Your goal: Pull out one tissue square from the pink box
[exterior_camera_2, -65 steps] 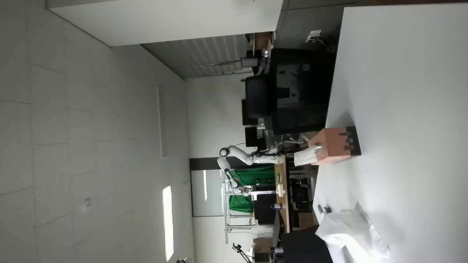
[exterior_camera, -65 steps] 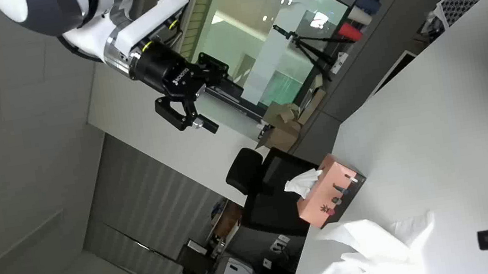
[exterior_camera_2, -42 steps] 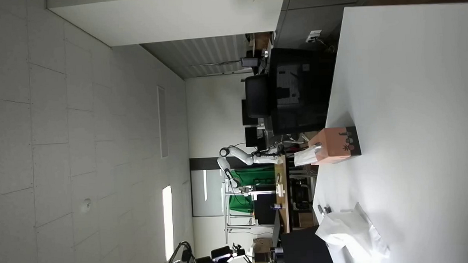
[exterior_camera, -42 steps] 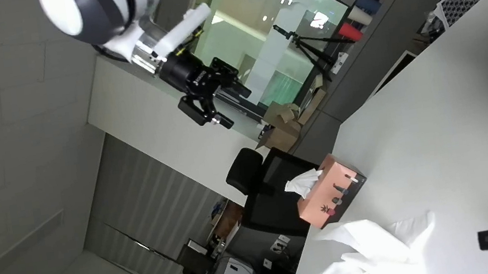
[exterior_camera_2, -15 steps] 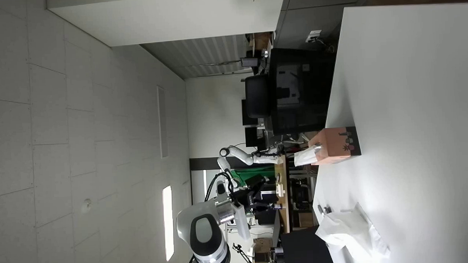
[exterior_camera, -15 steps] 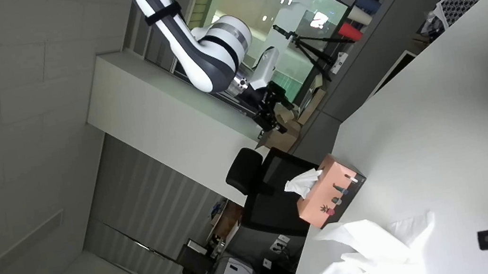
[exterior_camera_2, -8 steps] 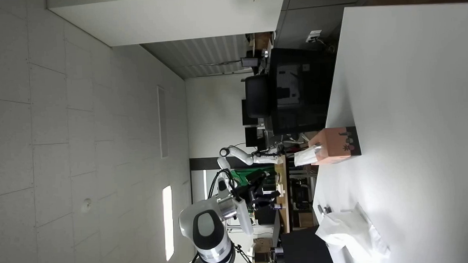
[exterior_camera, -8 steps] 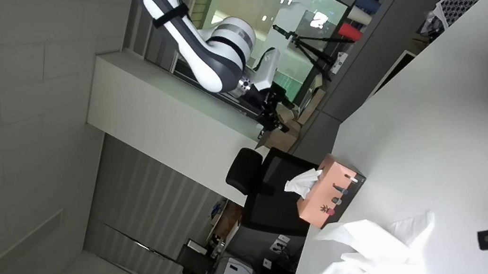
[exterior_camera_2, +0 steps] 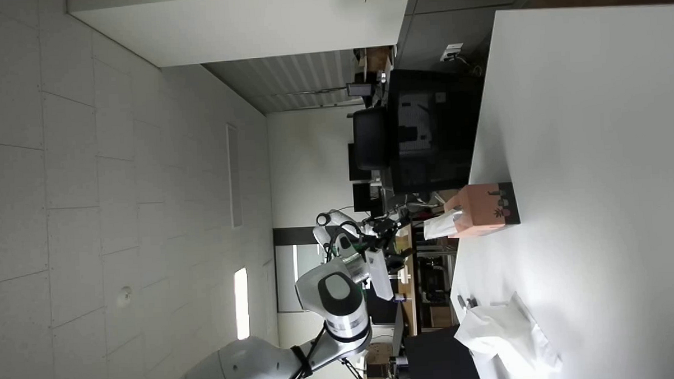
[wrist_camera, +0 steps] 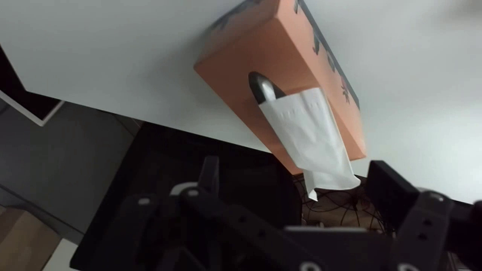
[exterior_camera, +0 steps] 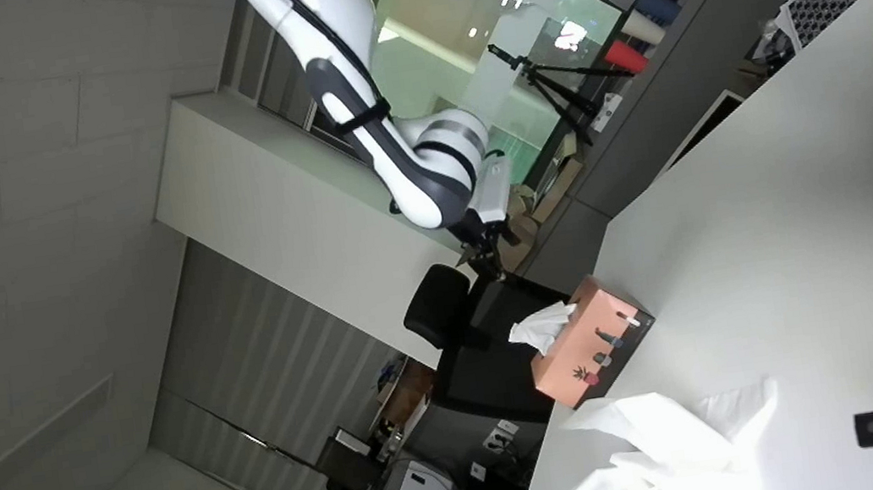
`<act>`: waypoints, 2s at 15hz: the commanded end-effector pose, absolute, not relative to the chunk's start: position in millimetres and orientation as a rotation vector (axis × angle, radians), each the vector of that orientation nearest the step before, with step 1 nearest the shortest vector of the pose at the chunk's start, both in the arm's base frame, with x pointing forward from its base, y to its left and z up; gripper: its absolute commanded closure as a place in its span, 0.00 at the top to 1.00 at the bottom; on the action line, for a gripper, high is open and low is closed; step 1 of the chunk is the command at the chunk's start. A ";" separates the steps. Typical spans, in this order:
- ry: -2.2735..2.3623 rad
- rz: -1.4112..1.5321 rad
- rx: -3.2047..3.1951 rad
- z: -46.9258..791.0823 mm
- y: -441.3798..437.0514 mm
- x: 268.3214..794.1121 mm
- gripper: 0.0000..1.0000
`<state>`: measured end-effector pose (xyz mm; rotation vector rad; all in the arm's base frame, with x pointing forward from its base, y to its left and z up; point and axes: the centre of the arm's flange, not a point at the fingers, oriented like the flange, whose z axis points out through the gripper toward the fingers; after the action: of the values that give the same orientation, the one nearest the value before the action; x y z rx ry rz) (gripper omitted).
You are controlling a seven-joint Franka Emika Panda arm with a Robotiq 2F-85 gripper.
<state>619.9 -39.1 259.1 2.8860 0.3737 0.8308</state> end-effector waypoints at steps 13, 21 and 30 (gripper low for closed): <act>0.621 0.784 3.013 166.8 -15.7 751.9 0.51; 0.580 0.773 3.146 203.3 -14.9 752.9 0.01; 0.737 0.977 3.237 345.1 4.3 709.5 0.00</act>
<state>747.1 5.6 292.2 3.1851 0.6499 0.9427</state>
